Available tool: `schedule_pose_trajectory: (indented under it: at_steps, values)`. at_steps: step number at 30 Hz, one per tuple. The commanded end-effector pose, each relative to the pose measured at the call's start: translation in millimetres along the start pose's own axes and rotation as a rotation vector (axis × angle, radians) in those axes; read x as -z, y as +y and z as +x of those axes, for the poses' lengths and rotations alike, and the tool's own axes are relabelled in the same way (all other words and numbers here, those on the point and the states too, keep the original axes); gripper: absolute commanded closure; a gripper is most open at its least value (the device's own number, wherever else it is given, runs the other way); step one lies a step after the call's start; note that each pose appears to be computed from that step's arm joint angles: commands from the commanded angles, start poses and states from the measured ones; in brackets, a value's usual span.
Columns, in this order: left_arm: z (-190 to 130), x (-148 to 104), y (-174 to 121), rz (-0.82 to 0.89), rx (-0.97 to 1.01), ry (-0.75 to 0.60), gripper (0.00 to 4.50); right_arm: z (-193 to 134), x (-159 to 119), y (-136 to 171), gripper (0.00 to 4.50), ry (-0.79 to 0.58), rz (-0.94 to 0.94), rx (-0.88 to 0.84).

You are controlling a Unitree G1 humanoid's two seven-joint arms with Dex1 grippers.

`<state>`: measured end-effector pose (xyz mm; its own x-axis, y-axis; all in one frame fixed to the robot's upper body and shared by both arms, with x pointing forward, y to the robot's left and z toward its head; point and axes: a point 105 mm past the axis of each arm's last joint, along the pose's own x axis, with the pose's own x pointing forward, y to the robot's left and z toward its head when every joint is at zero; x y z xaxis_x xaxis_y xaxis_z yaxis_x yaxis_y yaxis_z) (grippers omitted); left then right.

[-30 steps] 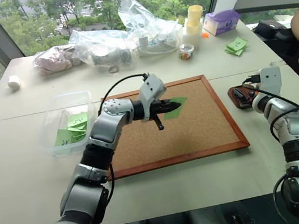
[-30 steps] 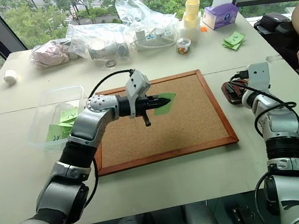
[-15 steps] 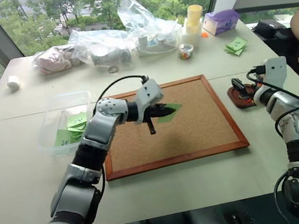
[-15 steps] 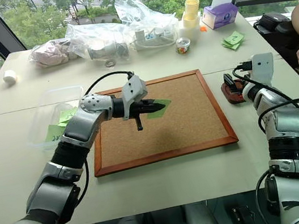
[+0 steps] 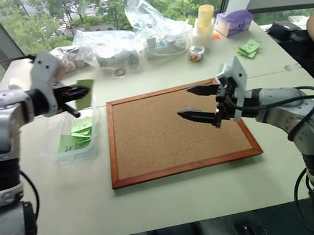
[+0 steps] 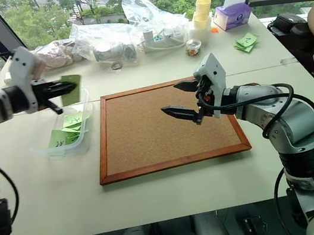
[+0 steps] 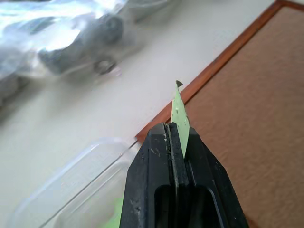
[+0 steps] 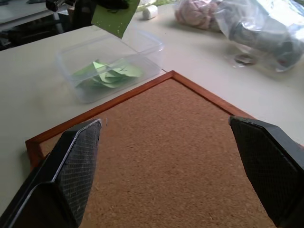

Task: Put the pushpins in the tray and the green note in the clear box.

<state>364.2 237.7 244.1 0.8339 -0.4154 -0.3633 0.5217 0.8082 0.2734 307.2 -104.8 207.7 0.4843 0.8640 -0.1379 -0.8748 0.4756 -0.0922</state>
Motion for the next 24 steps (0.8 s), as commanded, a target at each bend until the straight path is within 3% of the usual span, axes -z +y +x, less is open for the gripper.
schedule_pose_trajectory:
  at_steps: [1, 7, 11, 17, 24]
  values:
    - [-16.3, 8.3, 16.8, -0.019, -0.106, 0.030, 4.50, 4.9, -5.3, 1.9, 0.07, -0.013, -0.038, -0.033]
    - [-6.4, 44.2, 5.3, -0.127, -0.079, 0.100, 4.50, 19.4, 5.0, 2.8, 0.07, 0.000, -0.021, -0.056]
    - [-5.9, 55.9, 14.4, -0.088, -0.133, 0.148, 3.18, 19.4, 8.3, 0.6, 0.00, 0.004, -0.015, -0.041]
    - [-2.3, 44.2, 26.1, 0.016, -0.156, 0.123, 0.05, 12.5, 12.3, -3.6, 0.00, 0.006, -0.001, 0.008]
    - [-7.7, 24.8, 28.9, 0.096, -0.094, 0.084, 0.05, 4.8, 13.4, -7.0, 0.00, 0.002, 0.017, 0.052]
